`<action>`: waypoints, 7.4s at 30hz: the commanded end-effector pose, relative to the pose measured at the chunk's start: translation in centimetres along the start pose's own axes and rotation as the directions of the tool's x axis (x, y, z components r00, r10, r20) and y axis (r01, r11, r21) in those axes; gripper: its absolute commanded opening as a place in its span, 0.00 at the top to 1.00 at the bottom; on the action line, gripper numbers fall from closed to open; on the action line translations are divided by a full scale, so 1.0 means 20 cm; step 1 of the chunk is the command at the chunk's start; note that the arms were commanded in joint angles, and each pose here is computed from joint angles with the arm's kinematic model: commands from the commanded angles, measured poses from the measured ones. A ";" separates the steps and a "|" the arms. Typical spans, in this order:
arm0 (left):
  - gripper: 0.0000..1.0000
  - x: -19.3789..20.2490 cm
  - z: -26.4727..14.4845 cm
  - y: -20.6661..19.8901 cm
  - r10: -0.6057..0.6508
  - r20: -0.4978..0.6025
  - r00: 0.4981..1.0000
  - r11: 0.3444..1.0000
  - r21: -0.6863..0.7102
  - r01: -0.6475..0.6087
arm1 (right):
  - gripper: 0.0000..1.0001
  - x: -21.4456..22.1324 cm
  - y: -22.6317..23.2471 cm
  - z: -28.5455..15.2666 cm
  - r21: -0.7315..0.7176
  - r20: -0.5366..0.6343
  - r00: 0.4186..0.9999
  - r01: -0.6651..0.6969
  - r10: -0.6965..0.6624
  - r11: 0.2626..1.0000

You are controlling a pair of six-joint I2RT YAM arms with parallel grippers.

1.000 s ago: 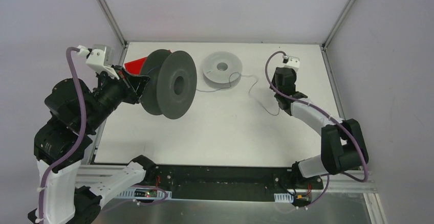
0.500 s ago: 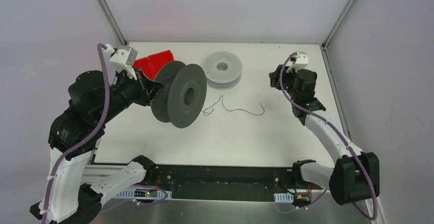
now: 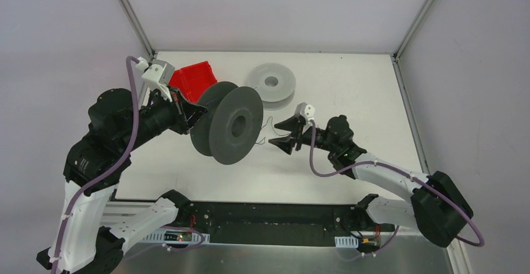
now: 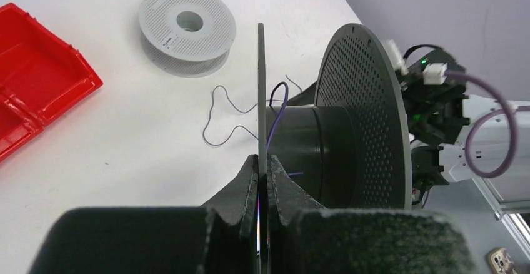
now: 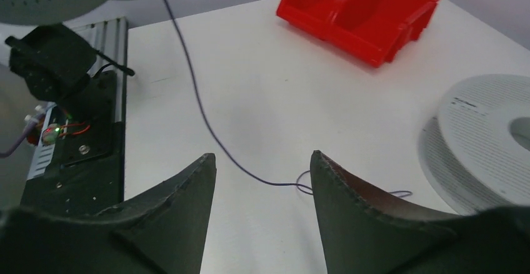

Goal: Wrap the cables
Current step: Wrap the cable around the cable reel.

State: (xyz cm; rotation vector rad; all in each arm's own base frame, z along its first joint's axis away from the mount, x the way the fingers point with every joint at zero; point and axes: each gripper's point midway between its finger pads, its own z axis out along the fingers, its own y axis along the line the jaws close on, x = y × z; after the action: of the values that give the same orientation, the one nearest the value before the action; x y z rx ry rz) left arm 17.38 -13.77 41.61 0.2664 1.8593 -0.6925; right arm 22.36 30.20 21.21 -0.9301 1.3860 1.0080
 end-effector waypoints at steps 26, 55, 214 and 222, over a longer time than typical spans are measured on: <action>1.00 -0.32 0.15 0.15 -0.126 0.343 0.931 0.974 -0.135 0.182 | 0.99 0.31 0.25 0.28 0.013 -0.014 0.999 0.029 -0.029 0.999; 1.00 0.38 0.50 0.50 0.159 -0.057 0.986 0.929 -0.330 -0.169 | 1.00 -0.38 0.41 0.40 0.125 -0.183 0.983 -0.010 0.033 0.992; 1.00 0.49 0.76 0.66 -0.391 0.020 0.920 0.879 -0.287 0.380 | 1.00 0.29 0.59 0.06 0.183 -0.296 0.925 -0.190 0.238 0.965; 1.00 0.61 0.76 0.77 -0.313 -0.037 0.949 0.888 -0.366 0.278 | 1.00 -0.02 0.60 0.12 0.166 -0.259 0.943 -0.171 0.210 0.971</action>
State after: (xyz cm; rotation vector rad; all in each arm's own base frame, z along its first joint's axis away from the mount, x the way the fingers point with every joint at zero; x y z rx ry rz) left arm 30.82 -12.01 20.33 -0.2756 2.1802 -0.5478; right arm 11.91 35.17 16.93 -0.8787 1.8737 0.8595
